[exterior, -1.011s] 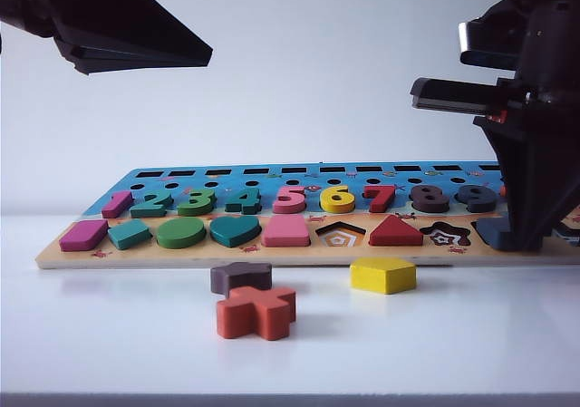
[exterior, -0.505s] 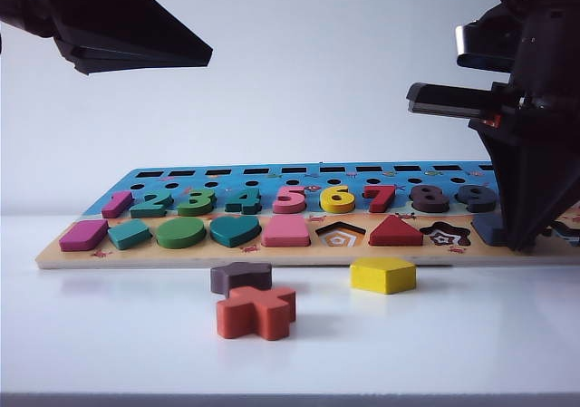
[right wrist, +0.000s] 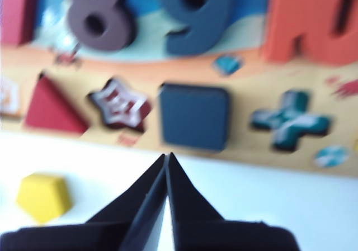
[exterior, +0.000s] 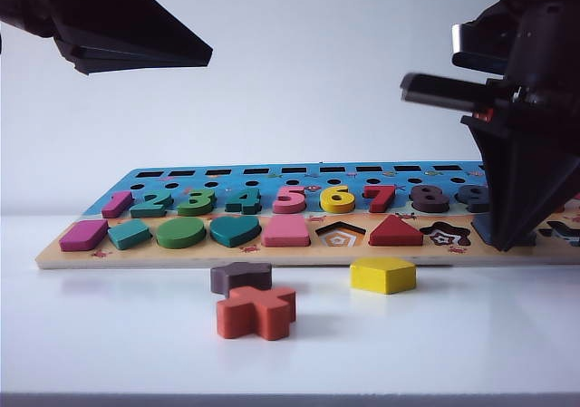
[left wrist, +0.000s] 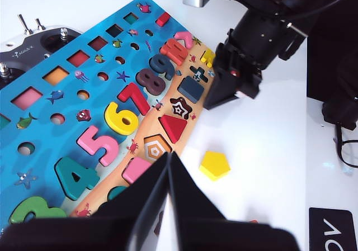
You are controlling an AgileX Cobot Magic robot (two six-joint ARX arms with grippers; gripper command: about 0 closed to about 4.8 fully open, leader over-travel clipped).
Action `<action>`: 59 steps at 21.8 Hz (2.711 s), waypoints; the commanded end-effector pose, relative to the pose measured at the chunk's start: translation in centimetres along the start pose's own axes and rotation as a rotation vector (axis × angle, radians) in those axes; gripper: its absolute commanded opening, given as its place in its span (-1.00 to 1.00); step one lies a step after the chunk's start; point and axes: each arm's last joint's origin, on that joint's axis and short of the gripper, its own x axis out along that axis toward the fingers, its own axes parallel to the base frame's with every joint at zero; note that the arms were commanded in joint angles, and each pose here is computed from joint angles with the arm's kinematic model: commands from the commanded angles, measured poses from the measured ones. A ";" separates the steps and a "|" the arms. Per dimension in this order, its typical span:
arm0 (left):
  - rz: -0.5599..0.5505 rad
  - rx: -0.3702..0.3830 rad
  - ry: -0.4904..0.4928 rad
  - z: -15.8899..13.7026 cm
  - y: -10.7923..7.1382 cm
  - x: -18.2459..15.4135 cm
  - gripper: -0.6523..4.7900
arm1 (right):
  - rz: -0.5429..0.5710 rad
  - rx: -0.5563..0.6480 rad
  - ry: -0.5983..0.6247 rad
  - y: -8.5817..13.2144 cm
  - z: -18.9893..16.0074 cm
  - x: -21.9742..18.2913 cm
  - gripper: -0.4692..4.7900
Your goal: Insert the cube into the slot.
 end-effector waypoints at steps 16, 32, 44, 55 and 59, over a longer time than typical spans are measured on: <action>0.025 0.060 -0.055 1.1 -0.8 -1.1 -0.72 | 0.143 -0.114 -0.412 -1.5 -2.1 -9.1 -0.33; 0.083 0.094 -0.090 1.7 -2.1 -3.0 -0.72 | 0.103 0.000 -0.671 -6.8 -8.8 -4.2 -0.13; 0.245 0.129 -0.155 2.3 -2.2 -5.7 -0.72 | 0.053 0.207 -0.935 -10.6 -10.7 -2.8 -0.14; 0.464 0.178 -0.220 2.8 -3.2 -8.5 -0.72 | 0.065 0.262 -1.030 -12.5 -11.5 -0.8 -0.29; 0.517 0.191 -0.241 2.9 -3.6 -9.3 -0.72 | 0.072 0.242 -0.985 -12.7 -11.7 0.7 -0.74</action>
